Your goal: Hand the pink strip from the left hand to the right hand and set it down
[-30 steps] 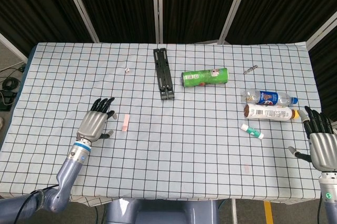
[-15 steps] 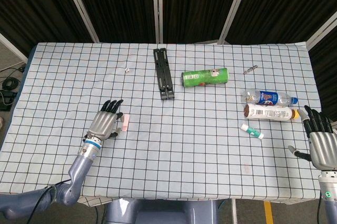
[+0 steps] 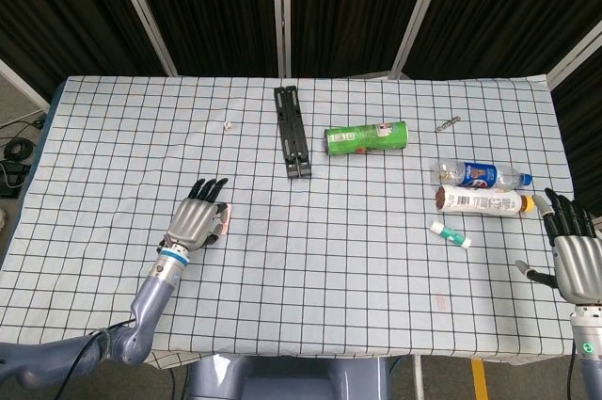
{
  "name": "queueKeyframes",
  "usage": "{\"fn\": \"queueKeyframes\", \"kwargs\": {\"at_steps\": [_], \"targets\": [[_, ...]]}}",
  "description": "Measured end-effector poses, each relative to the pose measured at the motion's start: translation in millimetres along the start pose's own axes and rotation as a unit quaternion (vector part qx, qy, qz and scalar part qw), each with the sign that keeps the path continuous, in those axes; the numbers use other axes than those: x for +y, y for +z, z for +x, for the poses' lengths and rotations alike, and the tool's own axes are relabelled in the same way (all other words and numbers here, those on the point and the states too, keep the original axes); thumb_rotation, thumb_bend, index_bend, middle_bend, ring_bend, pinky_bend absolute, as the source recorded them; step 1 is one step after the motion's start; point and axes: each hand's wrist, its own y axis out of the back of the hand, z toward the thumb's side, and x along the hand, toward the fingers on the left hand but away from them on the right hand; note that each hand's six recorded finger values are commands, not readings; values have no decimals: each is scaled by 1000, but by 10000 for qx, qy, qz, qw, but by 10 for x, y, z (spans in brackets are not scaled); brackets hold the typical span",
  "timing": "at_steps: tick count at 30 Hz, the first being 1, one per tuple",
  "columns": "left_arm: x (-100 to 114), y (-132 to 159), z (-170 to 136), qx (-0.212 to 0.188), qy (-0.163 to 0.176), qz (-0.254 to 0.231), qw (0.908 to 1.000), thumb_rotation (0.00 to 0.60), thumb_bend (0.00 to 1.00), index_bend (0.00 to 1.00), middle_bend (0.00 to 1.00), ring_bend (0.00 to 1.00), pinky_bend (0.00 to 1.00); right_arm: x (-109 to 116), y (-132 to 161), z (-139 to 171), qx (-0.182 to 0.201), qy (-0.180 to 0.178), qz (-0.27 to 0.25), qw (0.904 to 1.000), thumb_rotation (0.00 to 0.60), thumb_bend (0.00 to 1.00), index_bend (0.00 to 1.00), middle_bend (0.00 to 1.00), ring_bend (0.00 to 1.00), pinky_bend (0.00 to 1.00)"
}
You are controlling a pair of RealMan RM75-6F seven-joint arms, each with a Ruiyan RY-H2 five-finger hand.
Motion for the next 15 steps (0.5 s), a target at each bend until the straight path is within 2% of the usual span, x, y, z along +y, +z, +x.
{"fn": "queueKeyframes", "kwargs": {"at_steps": [6, 15], "targets": [[-5, 11, -3, 21, -12, -24, 10000, 600, 570, 639, 0, 0, 0, 11, 9, 4, 16, -22, -10, 10000, 600, 0, 30, 0, 0, 0], [94, 37, -2, 2, 26, -170, 9999, 600, 581, 725, 0, 0, 0, -23, 31, 5, 36, 38, -24, 10000, 600, 0, 31, 0, 0, 0]]}}
